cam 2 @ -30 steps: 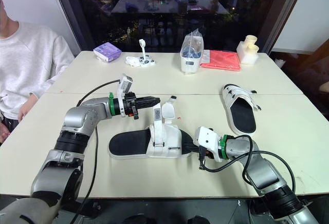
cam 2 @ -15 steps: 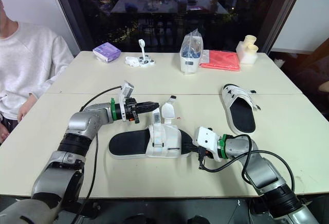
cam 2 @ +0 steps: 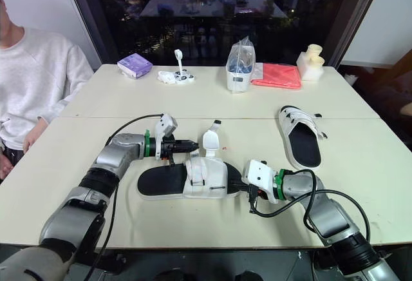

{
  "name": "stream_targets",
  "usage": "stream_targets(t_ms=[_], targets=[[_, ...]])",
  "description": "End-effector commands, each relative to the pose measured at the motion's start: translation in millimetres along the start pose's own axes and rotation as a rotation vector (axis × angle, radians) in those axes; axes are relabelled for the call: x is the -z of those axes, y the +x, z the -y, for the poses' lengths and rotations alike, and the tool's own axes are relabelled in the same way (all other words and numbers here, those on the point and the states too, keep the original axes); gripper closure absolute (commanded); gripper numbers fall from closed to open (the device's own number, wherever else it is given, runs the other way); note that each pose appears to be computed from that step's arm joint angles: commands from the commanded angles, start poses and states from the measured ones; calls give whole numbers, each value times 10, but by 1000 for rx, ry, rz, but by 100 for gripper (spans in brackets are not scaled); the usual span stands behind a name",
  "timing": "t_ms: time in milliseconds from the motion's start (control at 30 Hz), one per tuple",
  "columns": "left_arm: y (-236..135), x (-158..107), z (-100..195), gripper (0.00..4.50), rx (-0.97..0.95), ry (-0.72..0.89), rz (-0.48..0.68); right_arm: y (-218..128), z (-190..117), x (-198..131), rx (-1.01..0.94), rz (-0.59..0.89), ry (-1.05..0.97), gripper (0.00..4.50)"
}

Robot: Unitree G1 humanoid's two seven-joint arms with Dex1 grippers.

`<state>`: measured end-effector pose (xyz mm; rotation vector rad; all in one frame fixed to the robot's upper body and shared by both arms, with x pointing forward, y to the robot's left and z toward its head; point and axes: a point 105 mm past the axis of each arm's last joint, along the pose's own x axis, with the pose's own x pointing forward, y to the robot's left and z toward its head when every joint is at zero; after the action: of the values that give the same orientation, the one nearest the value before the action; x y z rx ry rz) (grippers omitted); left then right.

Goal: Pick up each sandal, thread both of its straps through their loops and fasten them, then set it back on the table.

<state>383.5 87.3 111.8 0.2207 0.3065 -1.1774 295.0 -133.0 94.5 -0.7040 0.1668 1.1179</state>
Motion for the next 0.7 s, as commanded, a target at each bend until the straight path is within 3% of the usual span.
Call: stream_targets(t_ms=[33,167,400,700], targets=[[-20,50,74,204,53,58,-42,2,-124,242,-45,-94,51,450],[-20,36,115,6,84,83,-36,-1,-124,254,-44,-98,49,450],[-68,-92,-85,6,-21,119,-5,9,-114,244,-42,-96,43,450],[-143,-363,-152,6,-18,9,119,21,-111,238,-41,-95,39,450]])
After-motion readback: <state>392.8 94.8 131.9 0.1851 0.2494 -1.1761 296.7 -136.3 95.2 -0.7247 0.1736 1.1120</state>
